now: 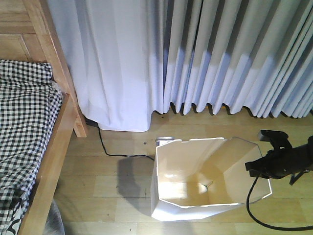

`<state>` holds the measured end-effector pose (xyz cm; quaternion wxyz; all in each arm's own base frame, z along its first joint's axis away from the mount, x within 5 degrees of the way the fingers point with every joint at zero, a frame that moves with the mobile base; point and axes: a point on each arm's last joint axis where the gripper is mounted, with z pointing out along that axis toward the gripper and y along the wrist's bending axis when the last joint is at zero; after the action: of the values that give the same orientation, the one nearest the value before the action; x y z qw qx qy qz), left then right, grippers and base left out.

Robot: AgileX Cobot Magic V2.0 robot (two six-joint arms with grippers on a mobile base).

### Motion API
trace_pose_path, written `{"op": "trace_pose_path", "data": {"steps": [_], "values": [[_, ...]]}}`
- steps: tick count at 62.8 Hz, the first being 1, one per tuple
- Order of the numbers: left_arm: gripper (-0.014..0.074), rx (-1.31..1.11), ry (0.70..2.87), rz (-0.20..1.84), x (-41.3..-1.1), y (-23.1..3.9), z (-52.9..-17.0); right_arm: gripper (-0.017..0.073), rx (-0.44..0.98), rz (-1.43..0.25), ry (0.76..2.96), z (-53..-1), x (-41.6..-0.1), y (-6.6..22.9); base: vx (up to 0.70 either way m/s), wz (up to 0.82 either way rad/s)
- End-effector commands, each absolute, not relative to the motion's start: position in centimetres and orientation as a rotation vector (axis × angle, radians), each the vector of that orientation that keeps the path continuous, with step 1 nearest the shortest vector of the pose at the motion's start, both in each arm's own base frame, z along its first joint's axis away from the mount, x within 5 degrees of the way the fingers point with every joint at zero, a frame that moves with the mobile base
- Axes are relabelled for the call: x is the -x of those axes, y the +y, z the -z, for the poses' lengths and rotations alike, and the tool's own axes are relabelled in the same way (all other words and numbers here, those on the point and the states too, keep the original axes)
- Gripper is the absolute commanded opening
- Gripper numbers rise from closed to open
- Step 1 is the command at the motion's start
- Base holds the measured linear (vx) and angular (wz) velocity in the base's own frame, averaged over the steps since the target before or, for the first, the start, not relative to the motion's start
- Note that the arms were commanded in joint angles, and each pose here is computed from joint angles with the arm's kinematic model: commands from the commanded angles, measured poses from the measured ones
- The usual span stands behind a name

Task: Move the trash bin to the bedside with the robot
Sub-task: 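Carry the bin with the right gripper to the bedside by the curtains, then lower the bin to the floor beside the bed with the right gripper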

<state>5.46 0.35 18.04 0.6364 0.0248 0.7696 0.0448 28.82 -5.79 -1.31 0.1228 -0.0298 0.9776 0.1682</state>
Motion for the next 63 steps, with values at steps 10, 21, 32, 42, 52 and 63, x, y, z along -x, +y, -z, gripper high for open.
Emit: {"op": "trace_pose_path", "data": {"steps": [10,21,32,42,52,63], "values": [[-0.0006,-0.061,1.704,-0.085,-5.6,0.2,-17.8,-0.0006,-0.025,-0.734,2.661,-1.7,-30.5,-4.7,0.0,0.0],[-0.0006,-0.061,1.704,-0.085,-5.6,0.2,-17.8,-0.0006,-0.016,-0.687,2.665,-0.9,-31.0,-5.1,0.0,0.0],[-0.0006,-0.061,1.704,-0.085,-5.6,0.2,-17.8,-0.0006,-0.064,-0.685,2.658,0.2,-32.7,-5.7,0.0,0.0],[-0.0006,-0.061,1.704,-0.085,-5.6,0.2,-17.8,-0.0006,-0.088,-0.692,2.642,1.7,-34.5,-6.2,0.0,0.0],[-0.0006,-0.061,1.704,-0.085,-5.6,0.2,-17.8,-0.0006,-0.132,-0.768,2.63,3.9,-35.7,-6.0,0.0,0.0],[-0.0006,-0.061,1.704,-0.085,-5.6,0.2,-17.8,-0.0006,-0.053,-0.842,2.615,6.1,-37.2,-4.4,0.0,0.0]]}}
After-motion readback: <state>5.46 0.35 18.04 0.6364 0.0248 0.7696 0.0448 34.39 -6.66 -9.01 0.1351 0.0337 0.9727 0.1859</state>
